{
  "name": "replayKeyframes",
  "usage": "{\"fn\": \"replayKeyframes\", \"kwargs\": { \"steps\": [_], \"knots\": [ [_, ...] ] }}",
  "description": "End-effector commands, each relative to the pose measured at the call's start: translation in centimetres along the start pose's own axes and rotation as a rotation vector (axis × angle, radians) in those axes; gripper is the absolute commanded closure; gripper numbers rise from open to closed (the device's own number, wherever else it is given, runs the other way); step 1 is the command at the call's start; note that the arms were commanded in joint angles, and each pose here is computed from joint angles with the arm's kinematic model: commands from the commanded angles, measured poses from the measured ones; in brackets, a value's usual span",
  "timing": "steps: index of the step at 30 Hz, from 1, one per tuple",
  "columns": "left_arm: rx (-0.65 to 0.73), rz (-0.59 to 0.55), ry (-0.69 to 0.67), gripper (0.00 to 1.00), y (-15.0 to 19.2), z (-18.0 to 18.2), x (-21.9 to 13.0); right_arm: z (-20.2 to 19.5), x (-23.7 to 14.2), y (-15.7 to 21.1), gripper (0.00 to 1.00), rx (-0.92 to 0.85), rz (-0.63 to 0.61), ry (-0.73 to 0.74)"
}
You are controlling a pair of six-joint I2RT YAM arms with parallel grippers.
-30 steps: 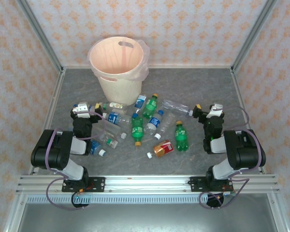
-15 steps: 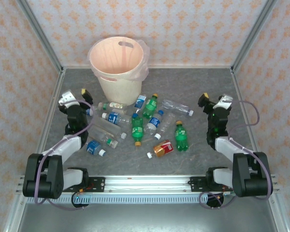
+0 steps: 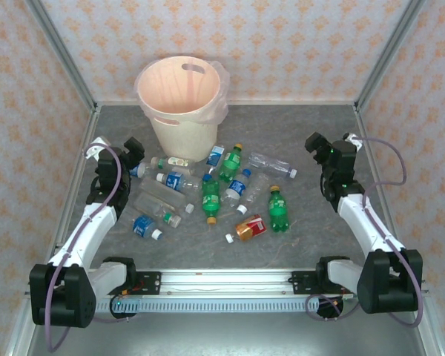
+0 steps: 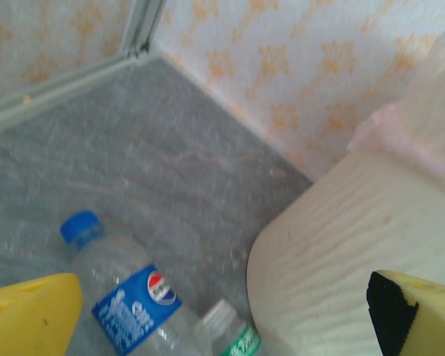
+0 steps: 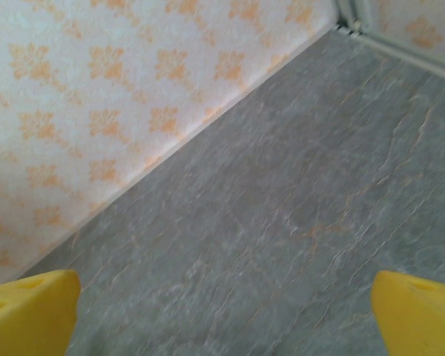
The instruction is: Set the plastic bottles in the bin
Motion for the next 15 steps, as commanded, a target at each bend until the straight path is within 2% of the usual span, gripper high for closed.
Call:
{"fn": "replayKeyframes", "kwargs": {
  "steps": [1, 6, 11, 15],
  "knots": [
    [-0.05, 0.131, -0.042, 0.01, 1.4, 0.7, -0.8, 1.2, -0.9, 0.5, 0.0, 0.025, 0.063, -0.091],
    [-0.06, 0.199, -0.078, 0.01, 2.7, 1.8, -1.6, 2.8, -1.6, 0.8, 0.0, 0.034, 0.082, -0.188],
    [-0.068, 0.2, -0.119, 0.01, 2.5, 2.5, -2.8, 4.9, -2.7, 0.4, 0.0, 0.007, 0.089, -0.265],
    [-0.047, 0.239, -0.229, 0.01, 2.8, 4.0, -3.6, 6.7, -4.0, -0.1, 0.0, 0.004, 0.072, -0.336]
  ]
}}
Point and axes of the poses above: each hand's point on the last joint's axis, 136 mm out from that joint toward the fingers, its own x axis out along the fingers, its own z axis along the line the jaws close on, y = z × x, the point moved 4 cm from there along -x, back along the fingers, and after that the axes turned 14 degrees about -x, right-handed, at the moved point
